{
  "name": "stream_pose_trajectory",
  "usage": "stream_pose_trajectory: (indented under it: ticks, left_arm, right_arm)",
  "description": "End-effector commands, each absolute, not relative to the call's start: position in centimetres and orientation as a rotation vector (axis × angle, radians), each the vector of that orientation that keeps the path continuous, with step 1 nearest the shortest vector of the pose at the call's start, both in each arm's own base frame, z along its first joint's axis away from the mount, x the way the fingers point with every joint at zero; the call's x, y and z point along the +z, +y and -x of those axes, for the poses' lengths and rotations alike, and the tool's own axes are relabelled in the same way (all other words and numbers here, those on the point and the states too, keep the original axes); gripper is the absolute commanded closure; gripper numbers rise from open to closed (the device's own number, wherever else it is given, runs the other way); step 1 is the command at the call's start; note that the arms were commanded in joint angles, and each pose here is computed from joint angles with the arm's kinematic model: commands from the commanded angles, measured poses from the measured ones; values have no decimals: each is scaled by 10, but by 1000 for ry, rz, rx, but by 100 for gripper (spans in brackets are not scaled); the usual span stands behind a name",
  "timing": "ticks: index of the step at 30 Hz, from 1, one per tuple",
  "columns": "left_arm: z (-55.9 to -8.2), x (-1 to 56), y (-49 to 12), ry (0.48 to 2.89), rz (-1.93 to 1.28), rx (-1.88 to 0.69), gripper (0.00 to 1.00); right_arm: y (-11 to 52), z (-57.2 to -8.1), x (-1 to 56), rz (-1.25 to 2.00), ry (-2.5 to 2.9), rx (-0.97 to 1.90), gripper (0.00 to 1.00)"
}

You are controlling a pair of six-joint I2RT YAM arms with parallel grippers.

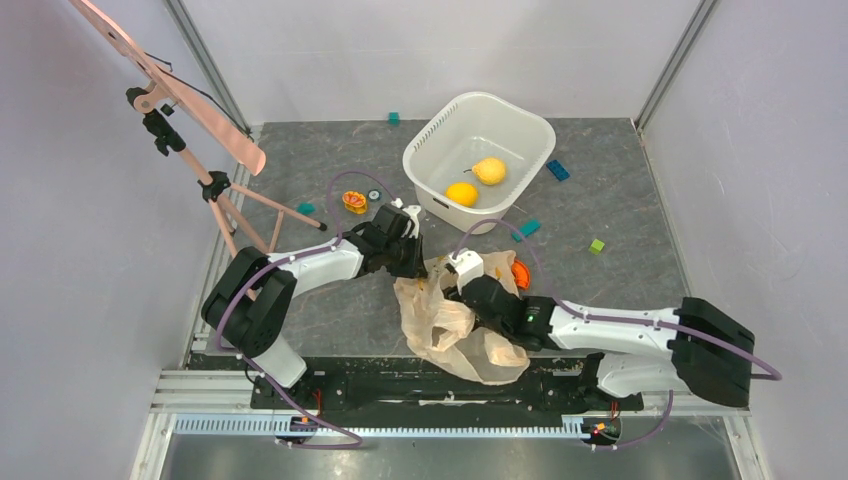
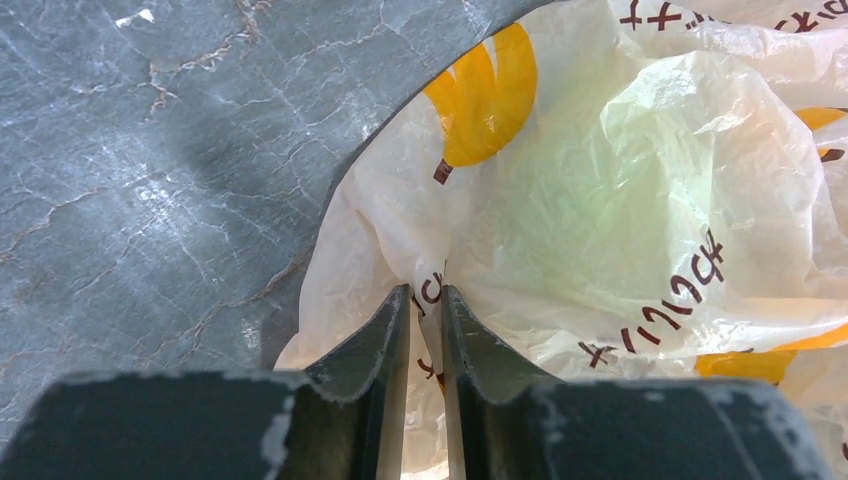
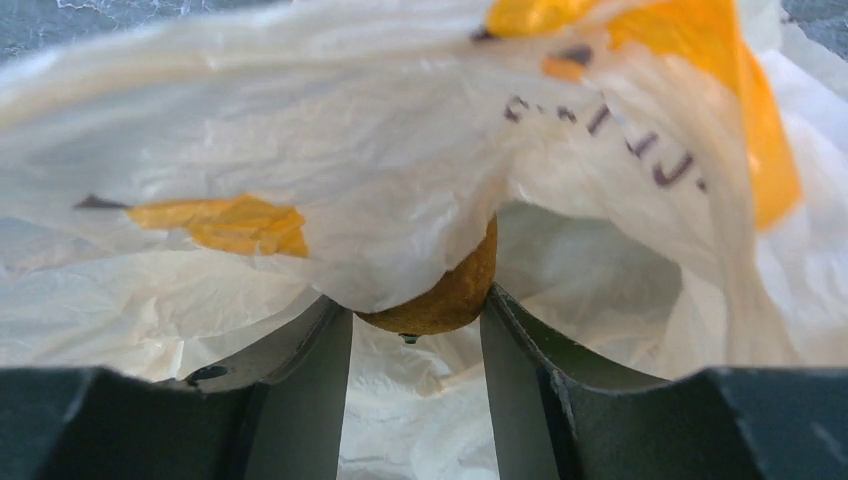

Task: Take the fake fruits out of the plastic bag
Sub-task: Take out the fake fruit from the plastic bag.

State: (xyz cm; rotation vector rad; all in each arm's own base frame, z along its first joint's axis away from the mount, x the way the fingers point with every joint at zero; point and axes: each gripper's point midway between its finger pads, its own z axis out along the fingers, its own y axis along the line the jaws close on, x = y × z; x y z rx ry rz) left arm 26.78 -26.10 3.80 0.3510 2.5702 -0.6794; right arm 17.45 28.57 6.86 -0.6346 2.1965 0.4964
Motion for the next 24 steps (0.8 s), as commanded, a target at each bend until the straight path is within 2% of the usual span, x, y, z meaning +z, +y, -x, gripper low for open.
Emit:
stream_pose_trajectory:
  ticks: [1, 15, 20, 24]
  left_arm:
    - [-274, 46, -258, 2548, -313, -650, 78]
    - [-274, 47, -257, 2545, -309, -647, 80]
    - [-274, 47, -258, 2544, -304, -656, 81]
    - [-272, 50, -260, 2534, -298, -685, 80]
  right_arm:
    - [272, -168, 78, 584, 2199, 495, 60]
    - [242, -128, 139, 630, 2130, 704, 60]
    - [246, -117, 185, 643, 2043, 839, 60]
    - [241, -122, 222, 616, 1985, 838, 61]
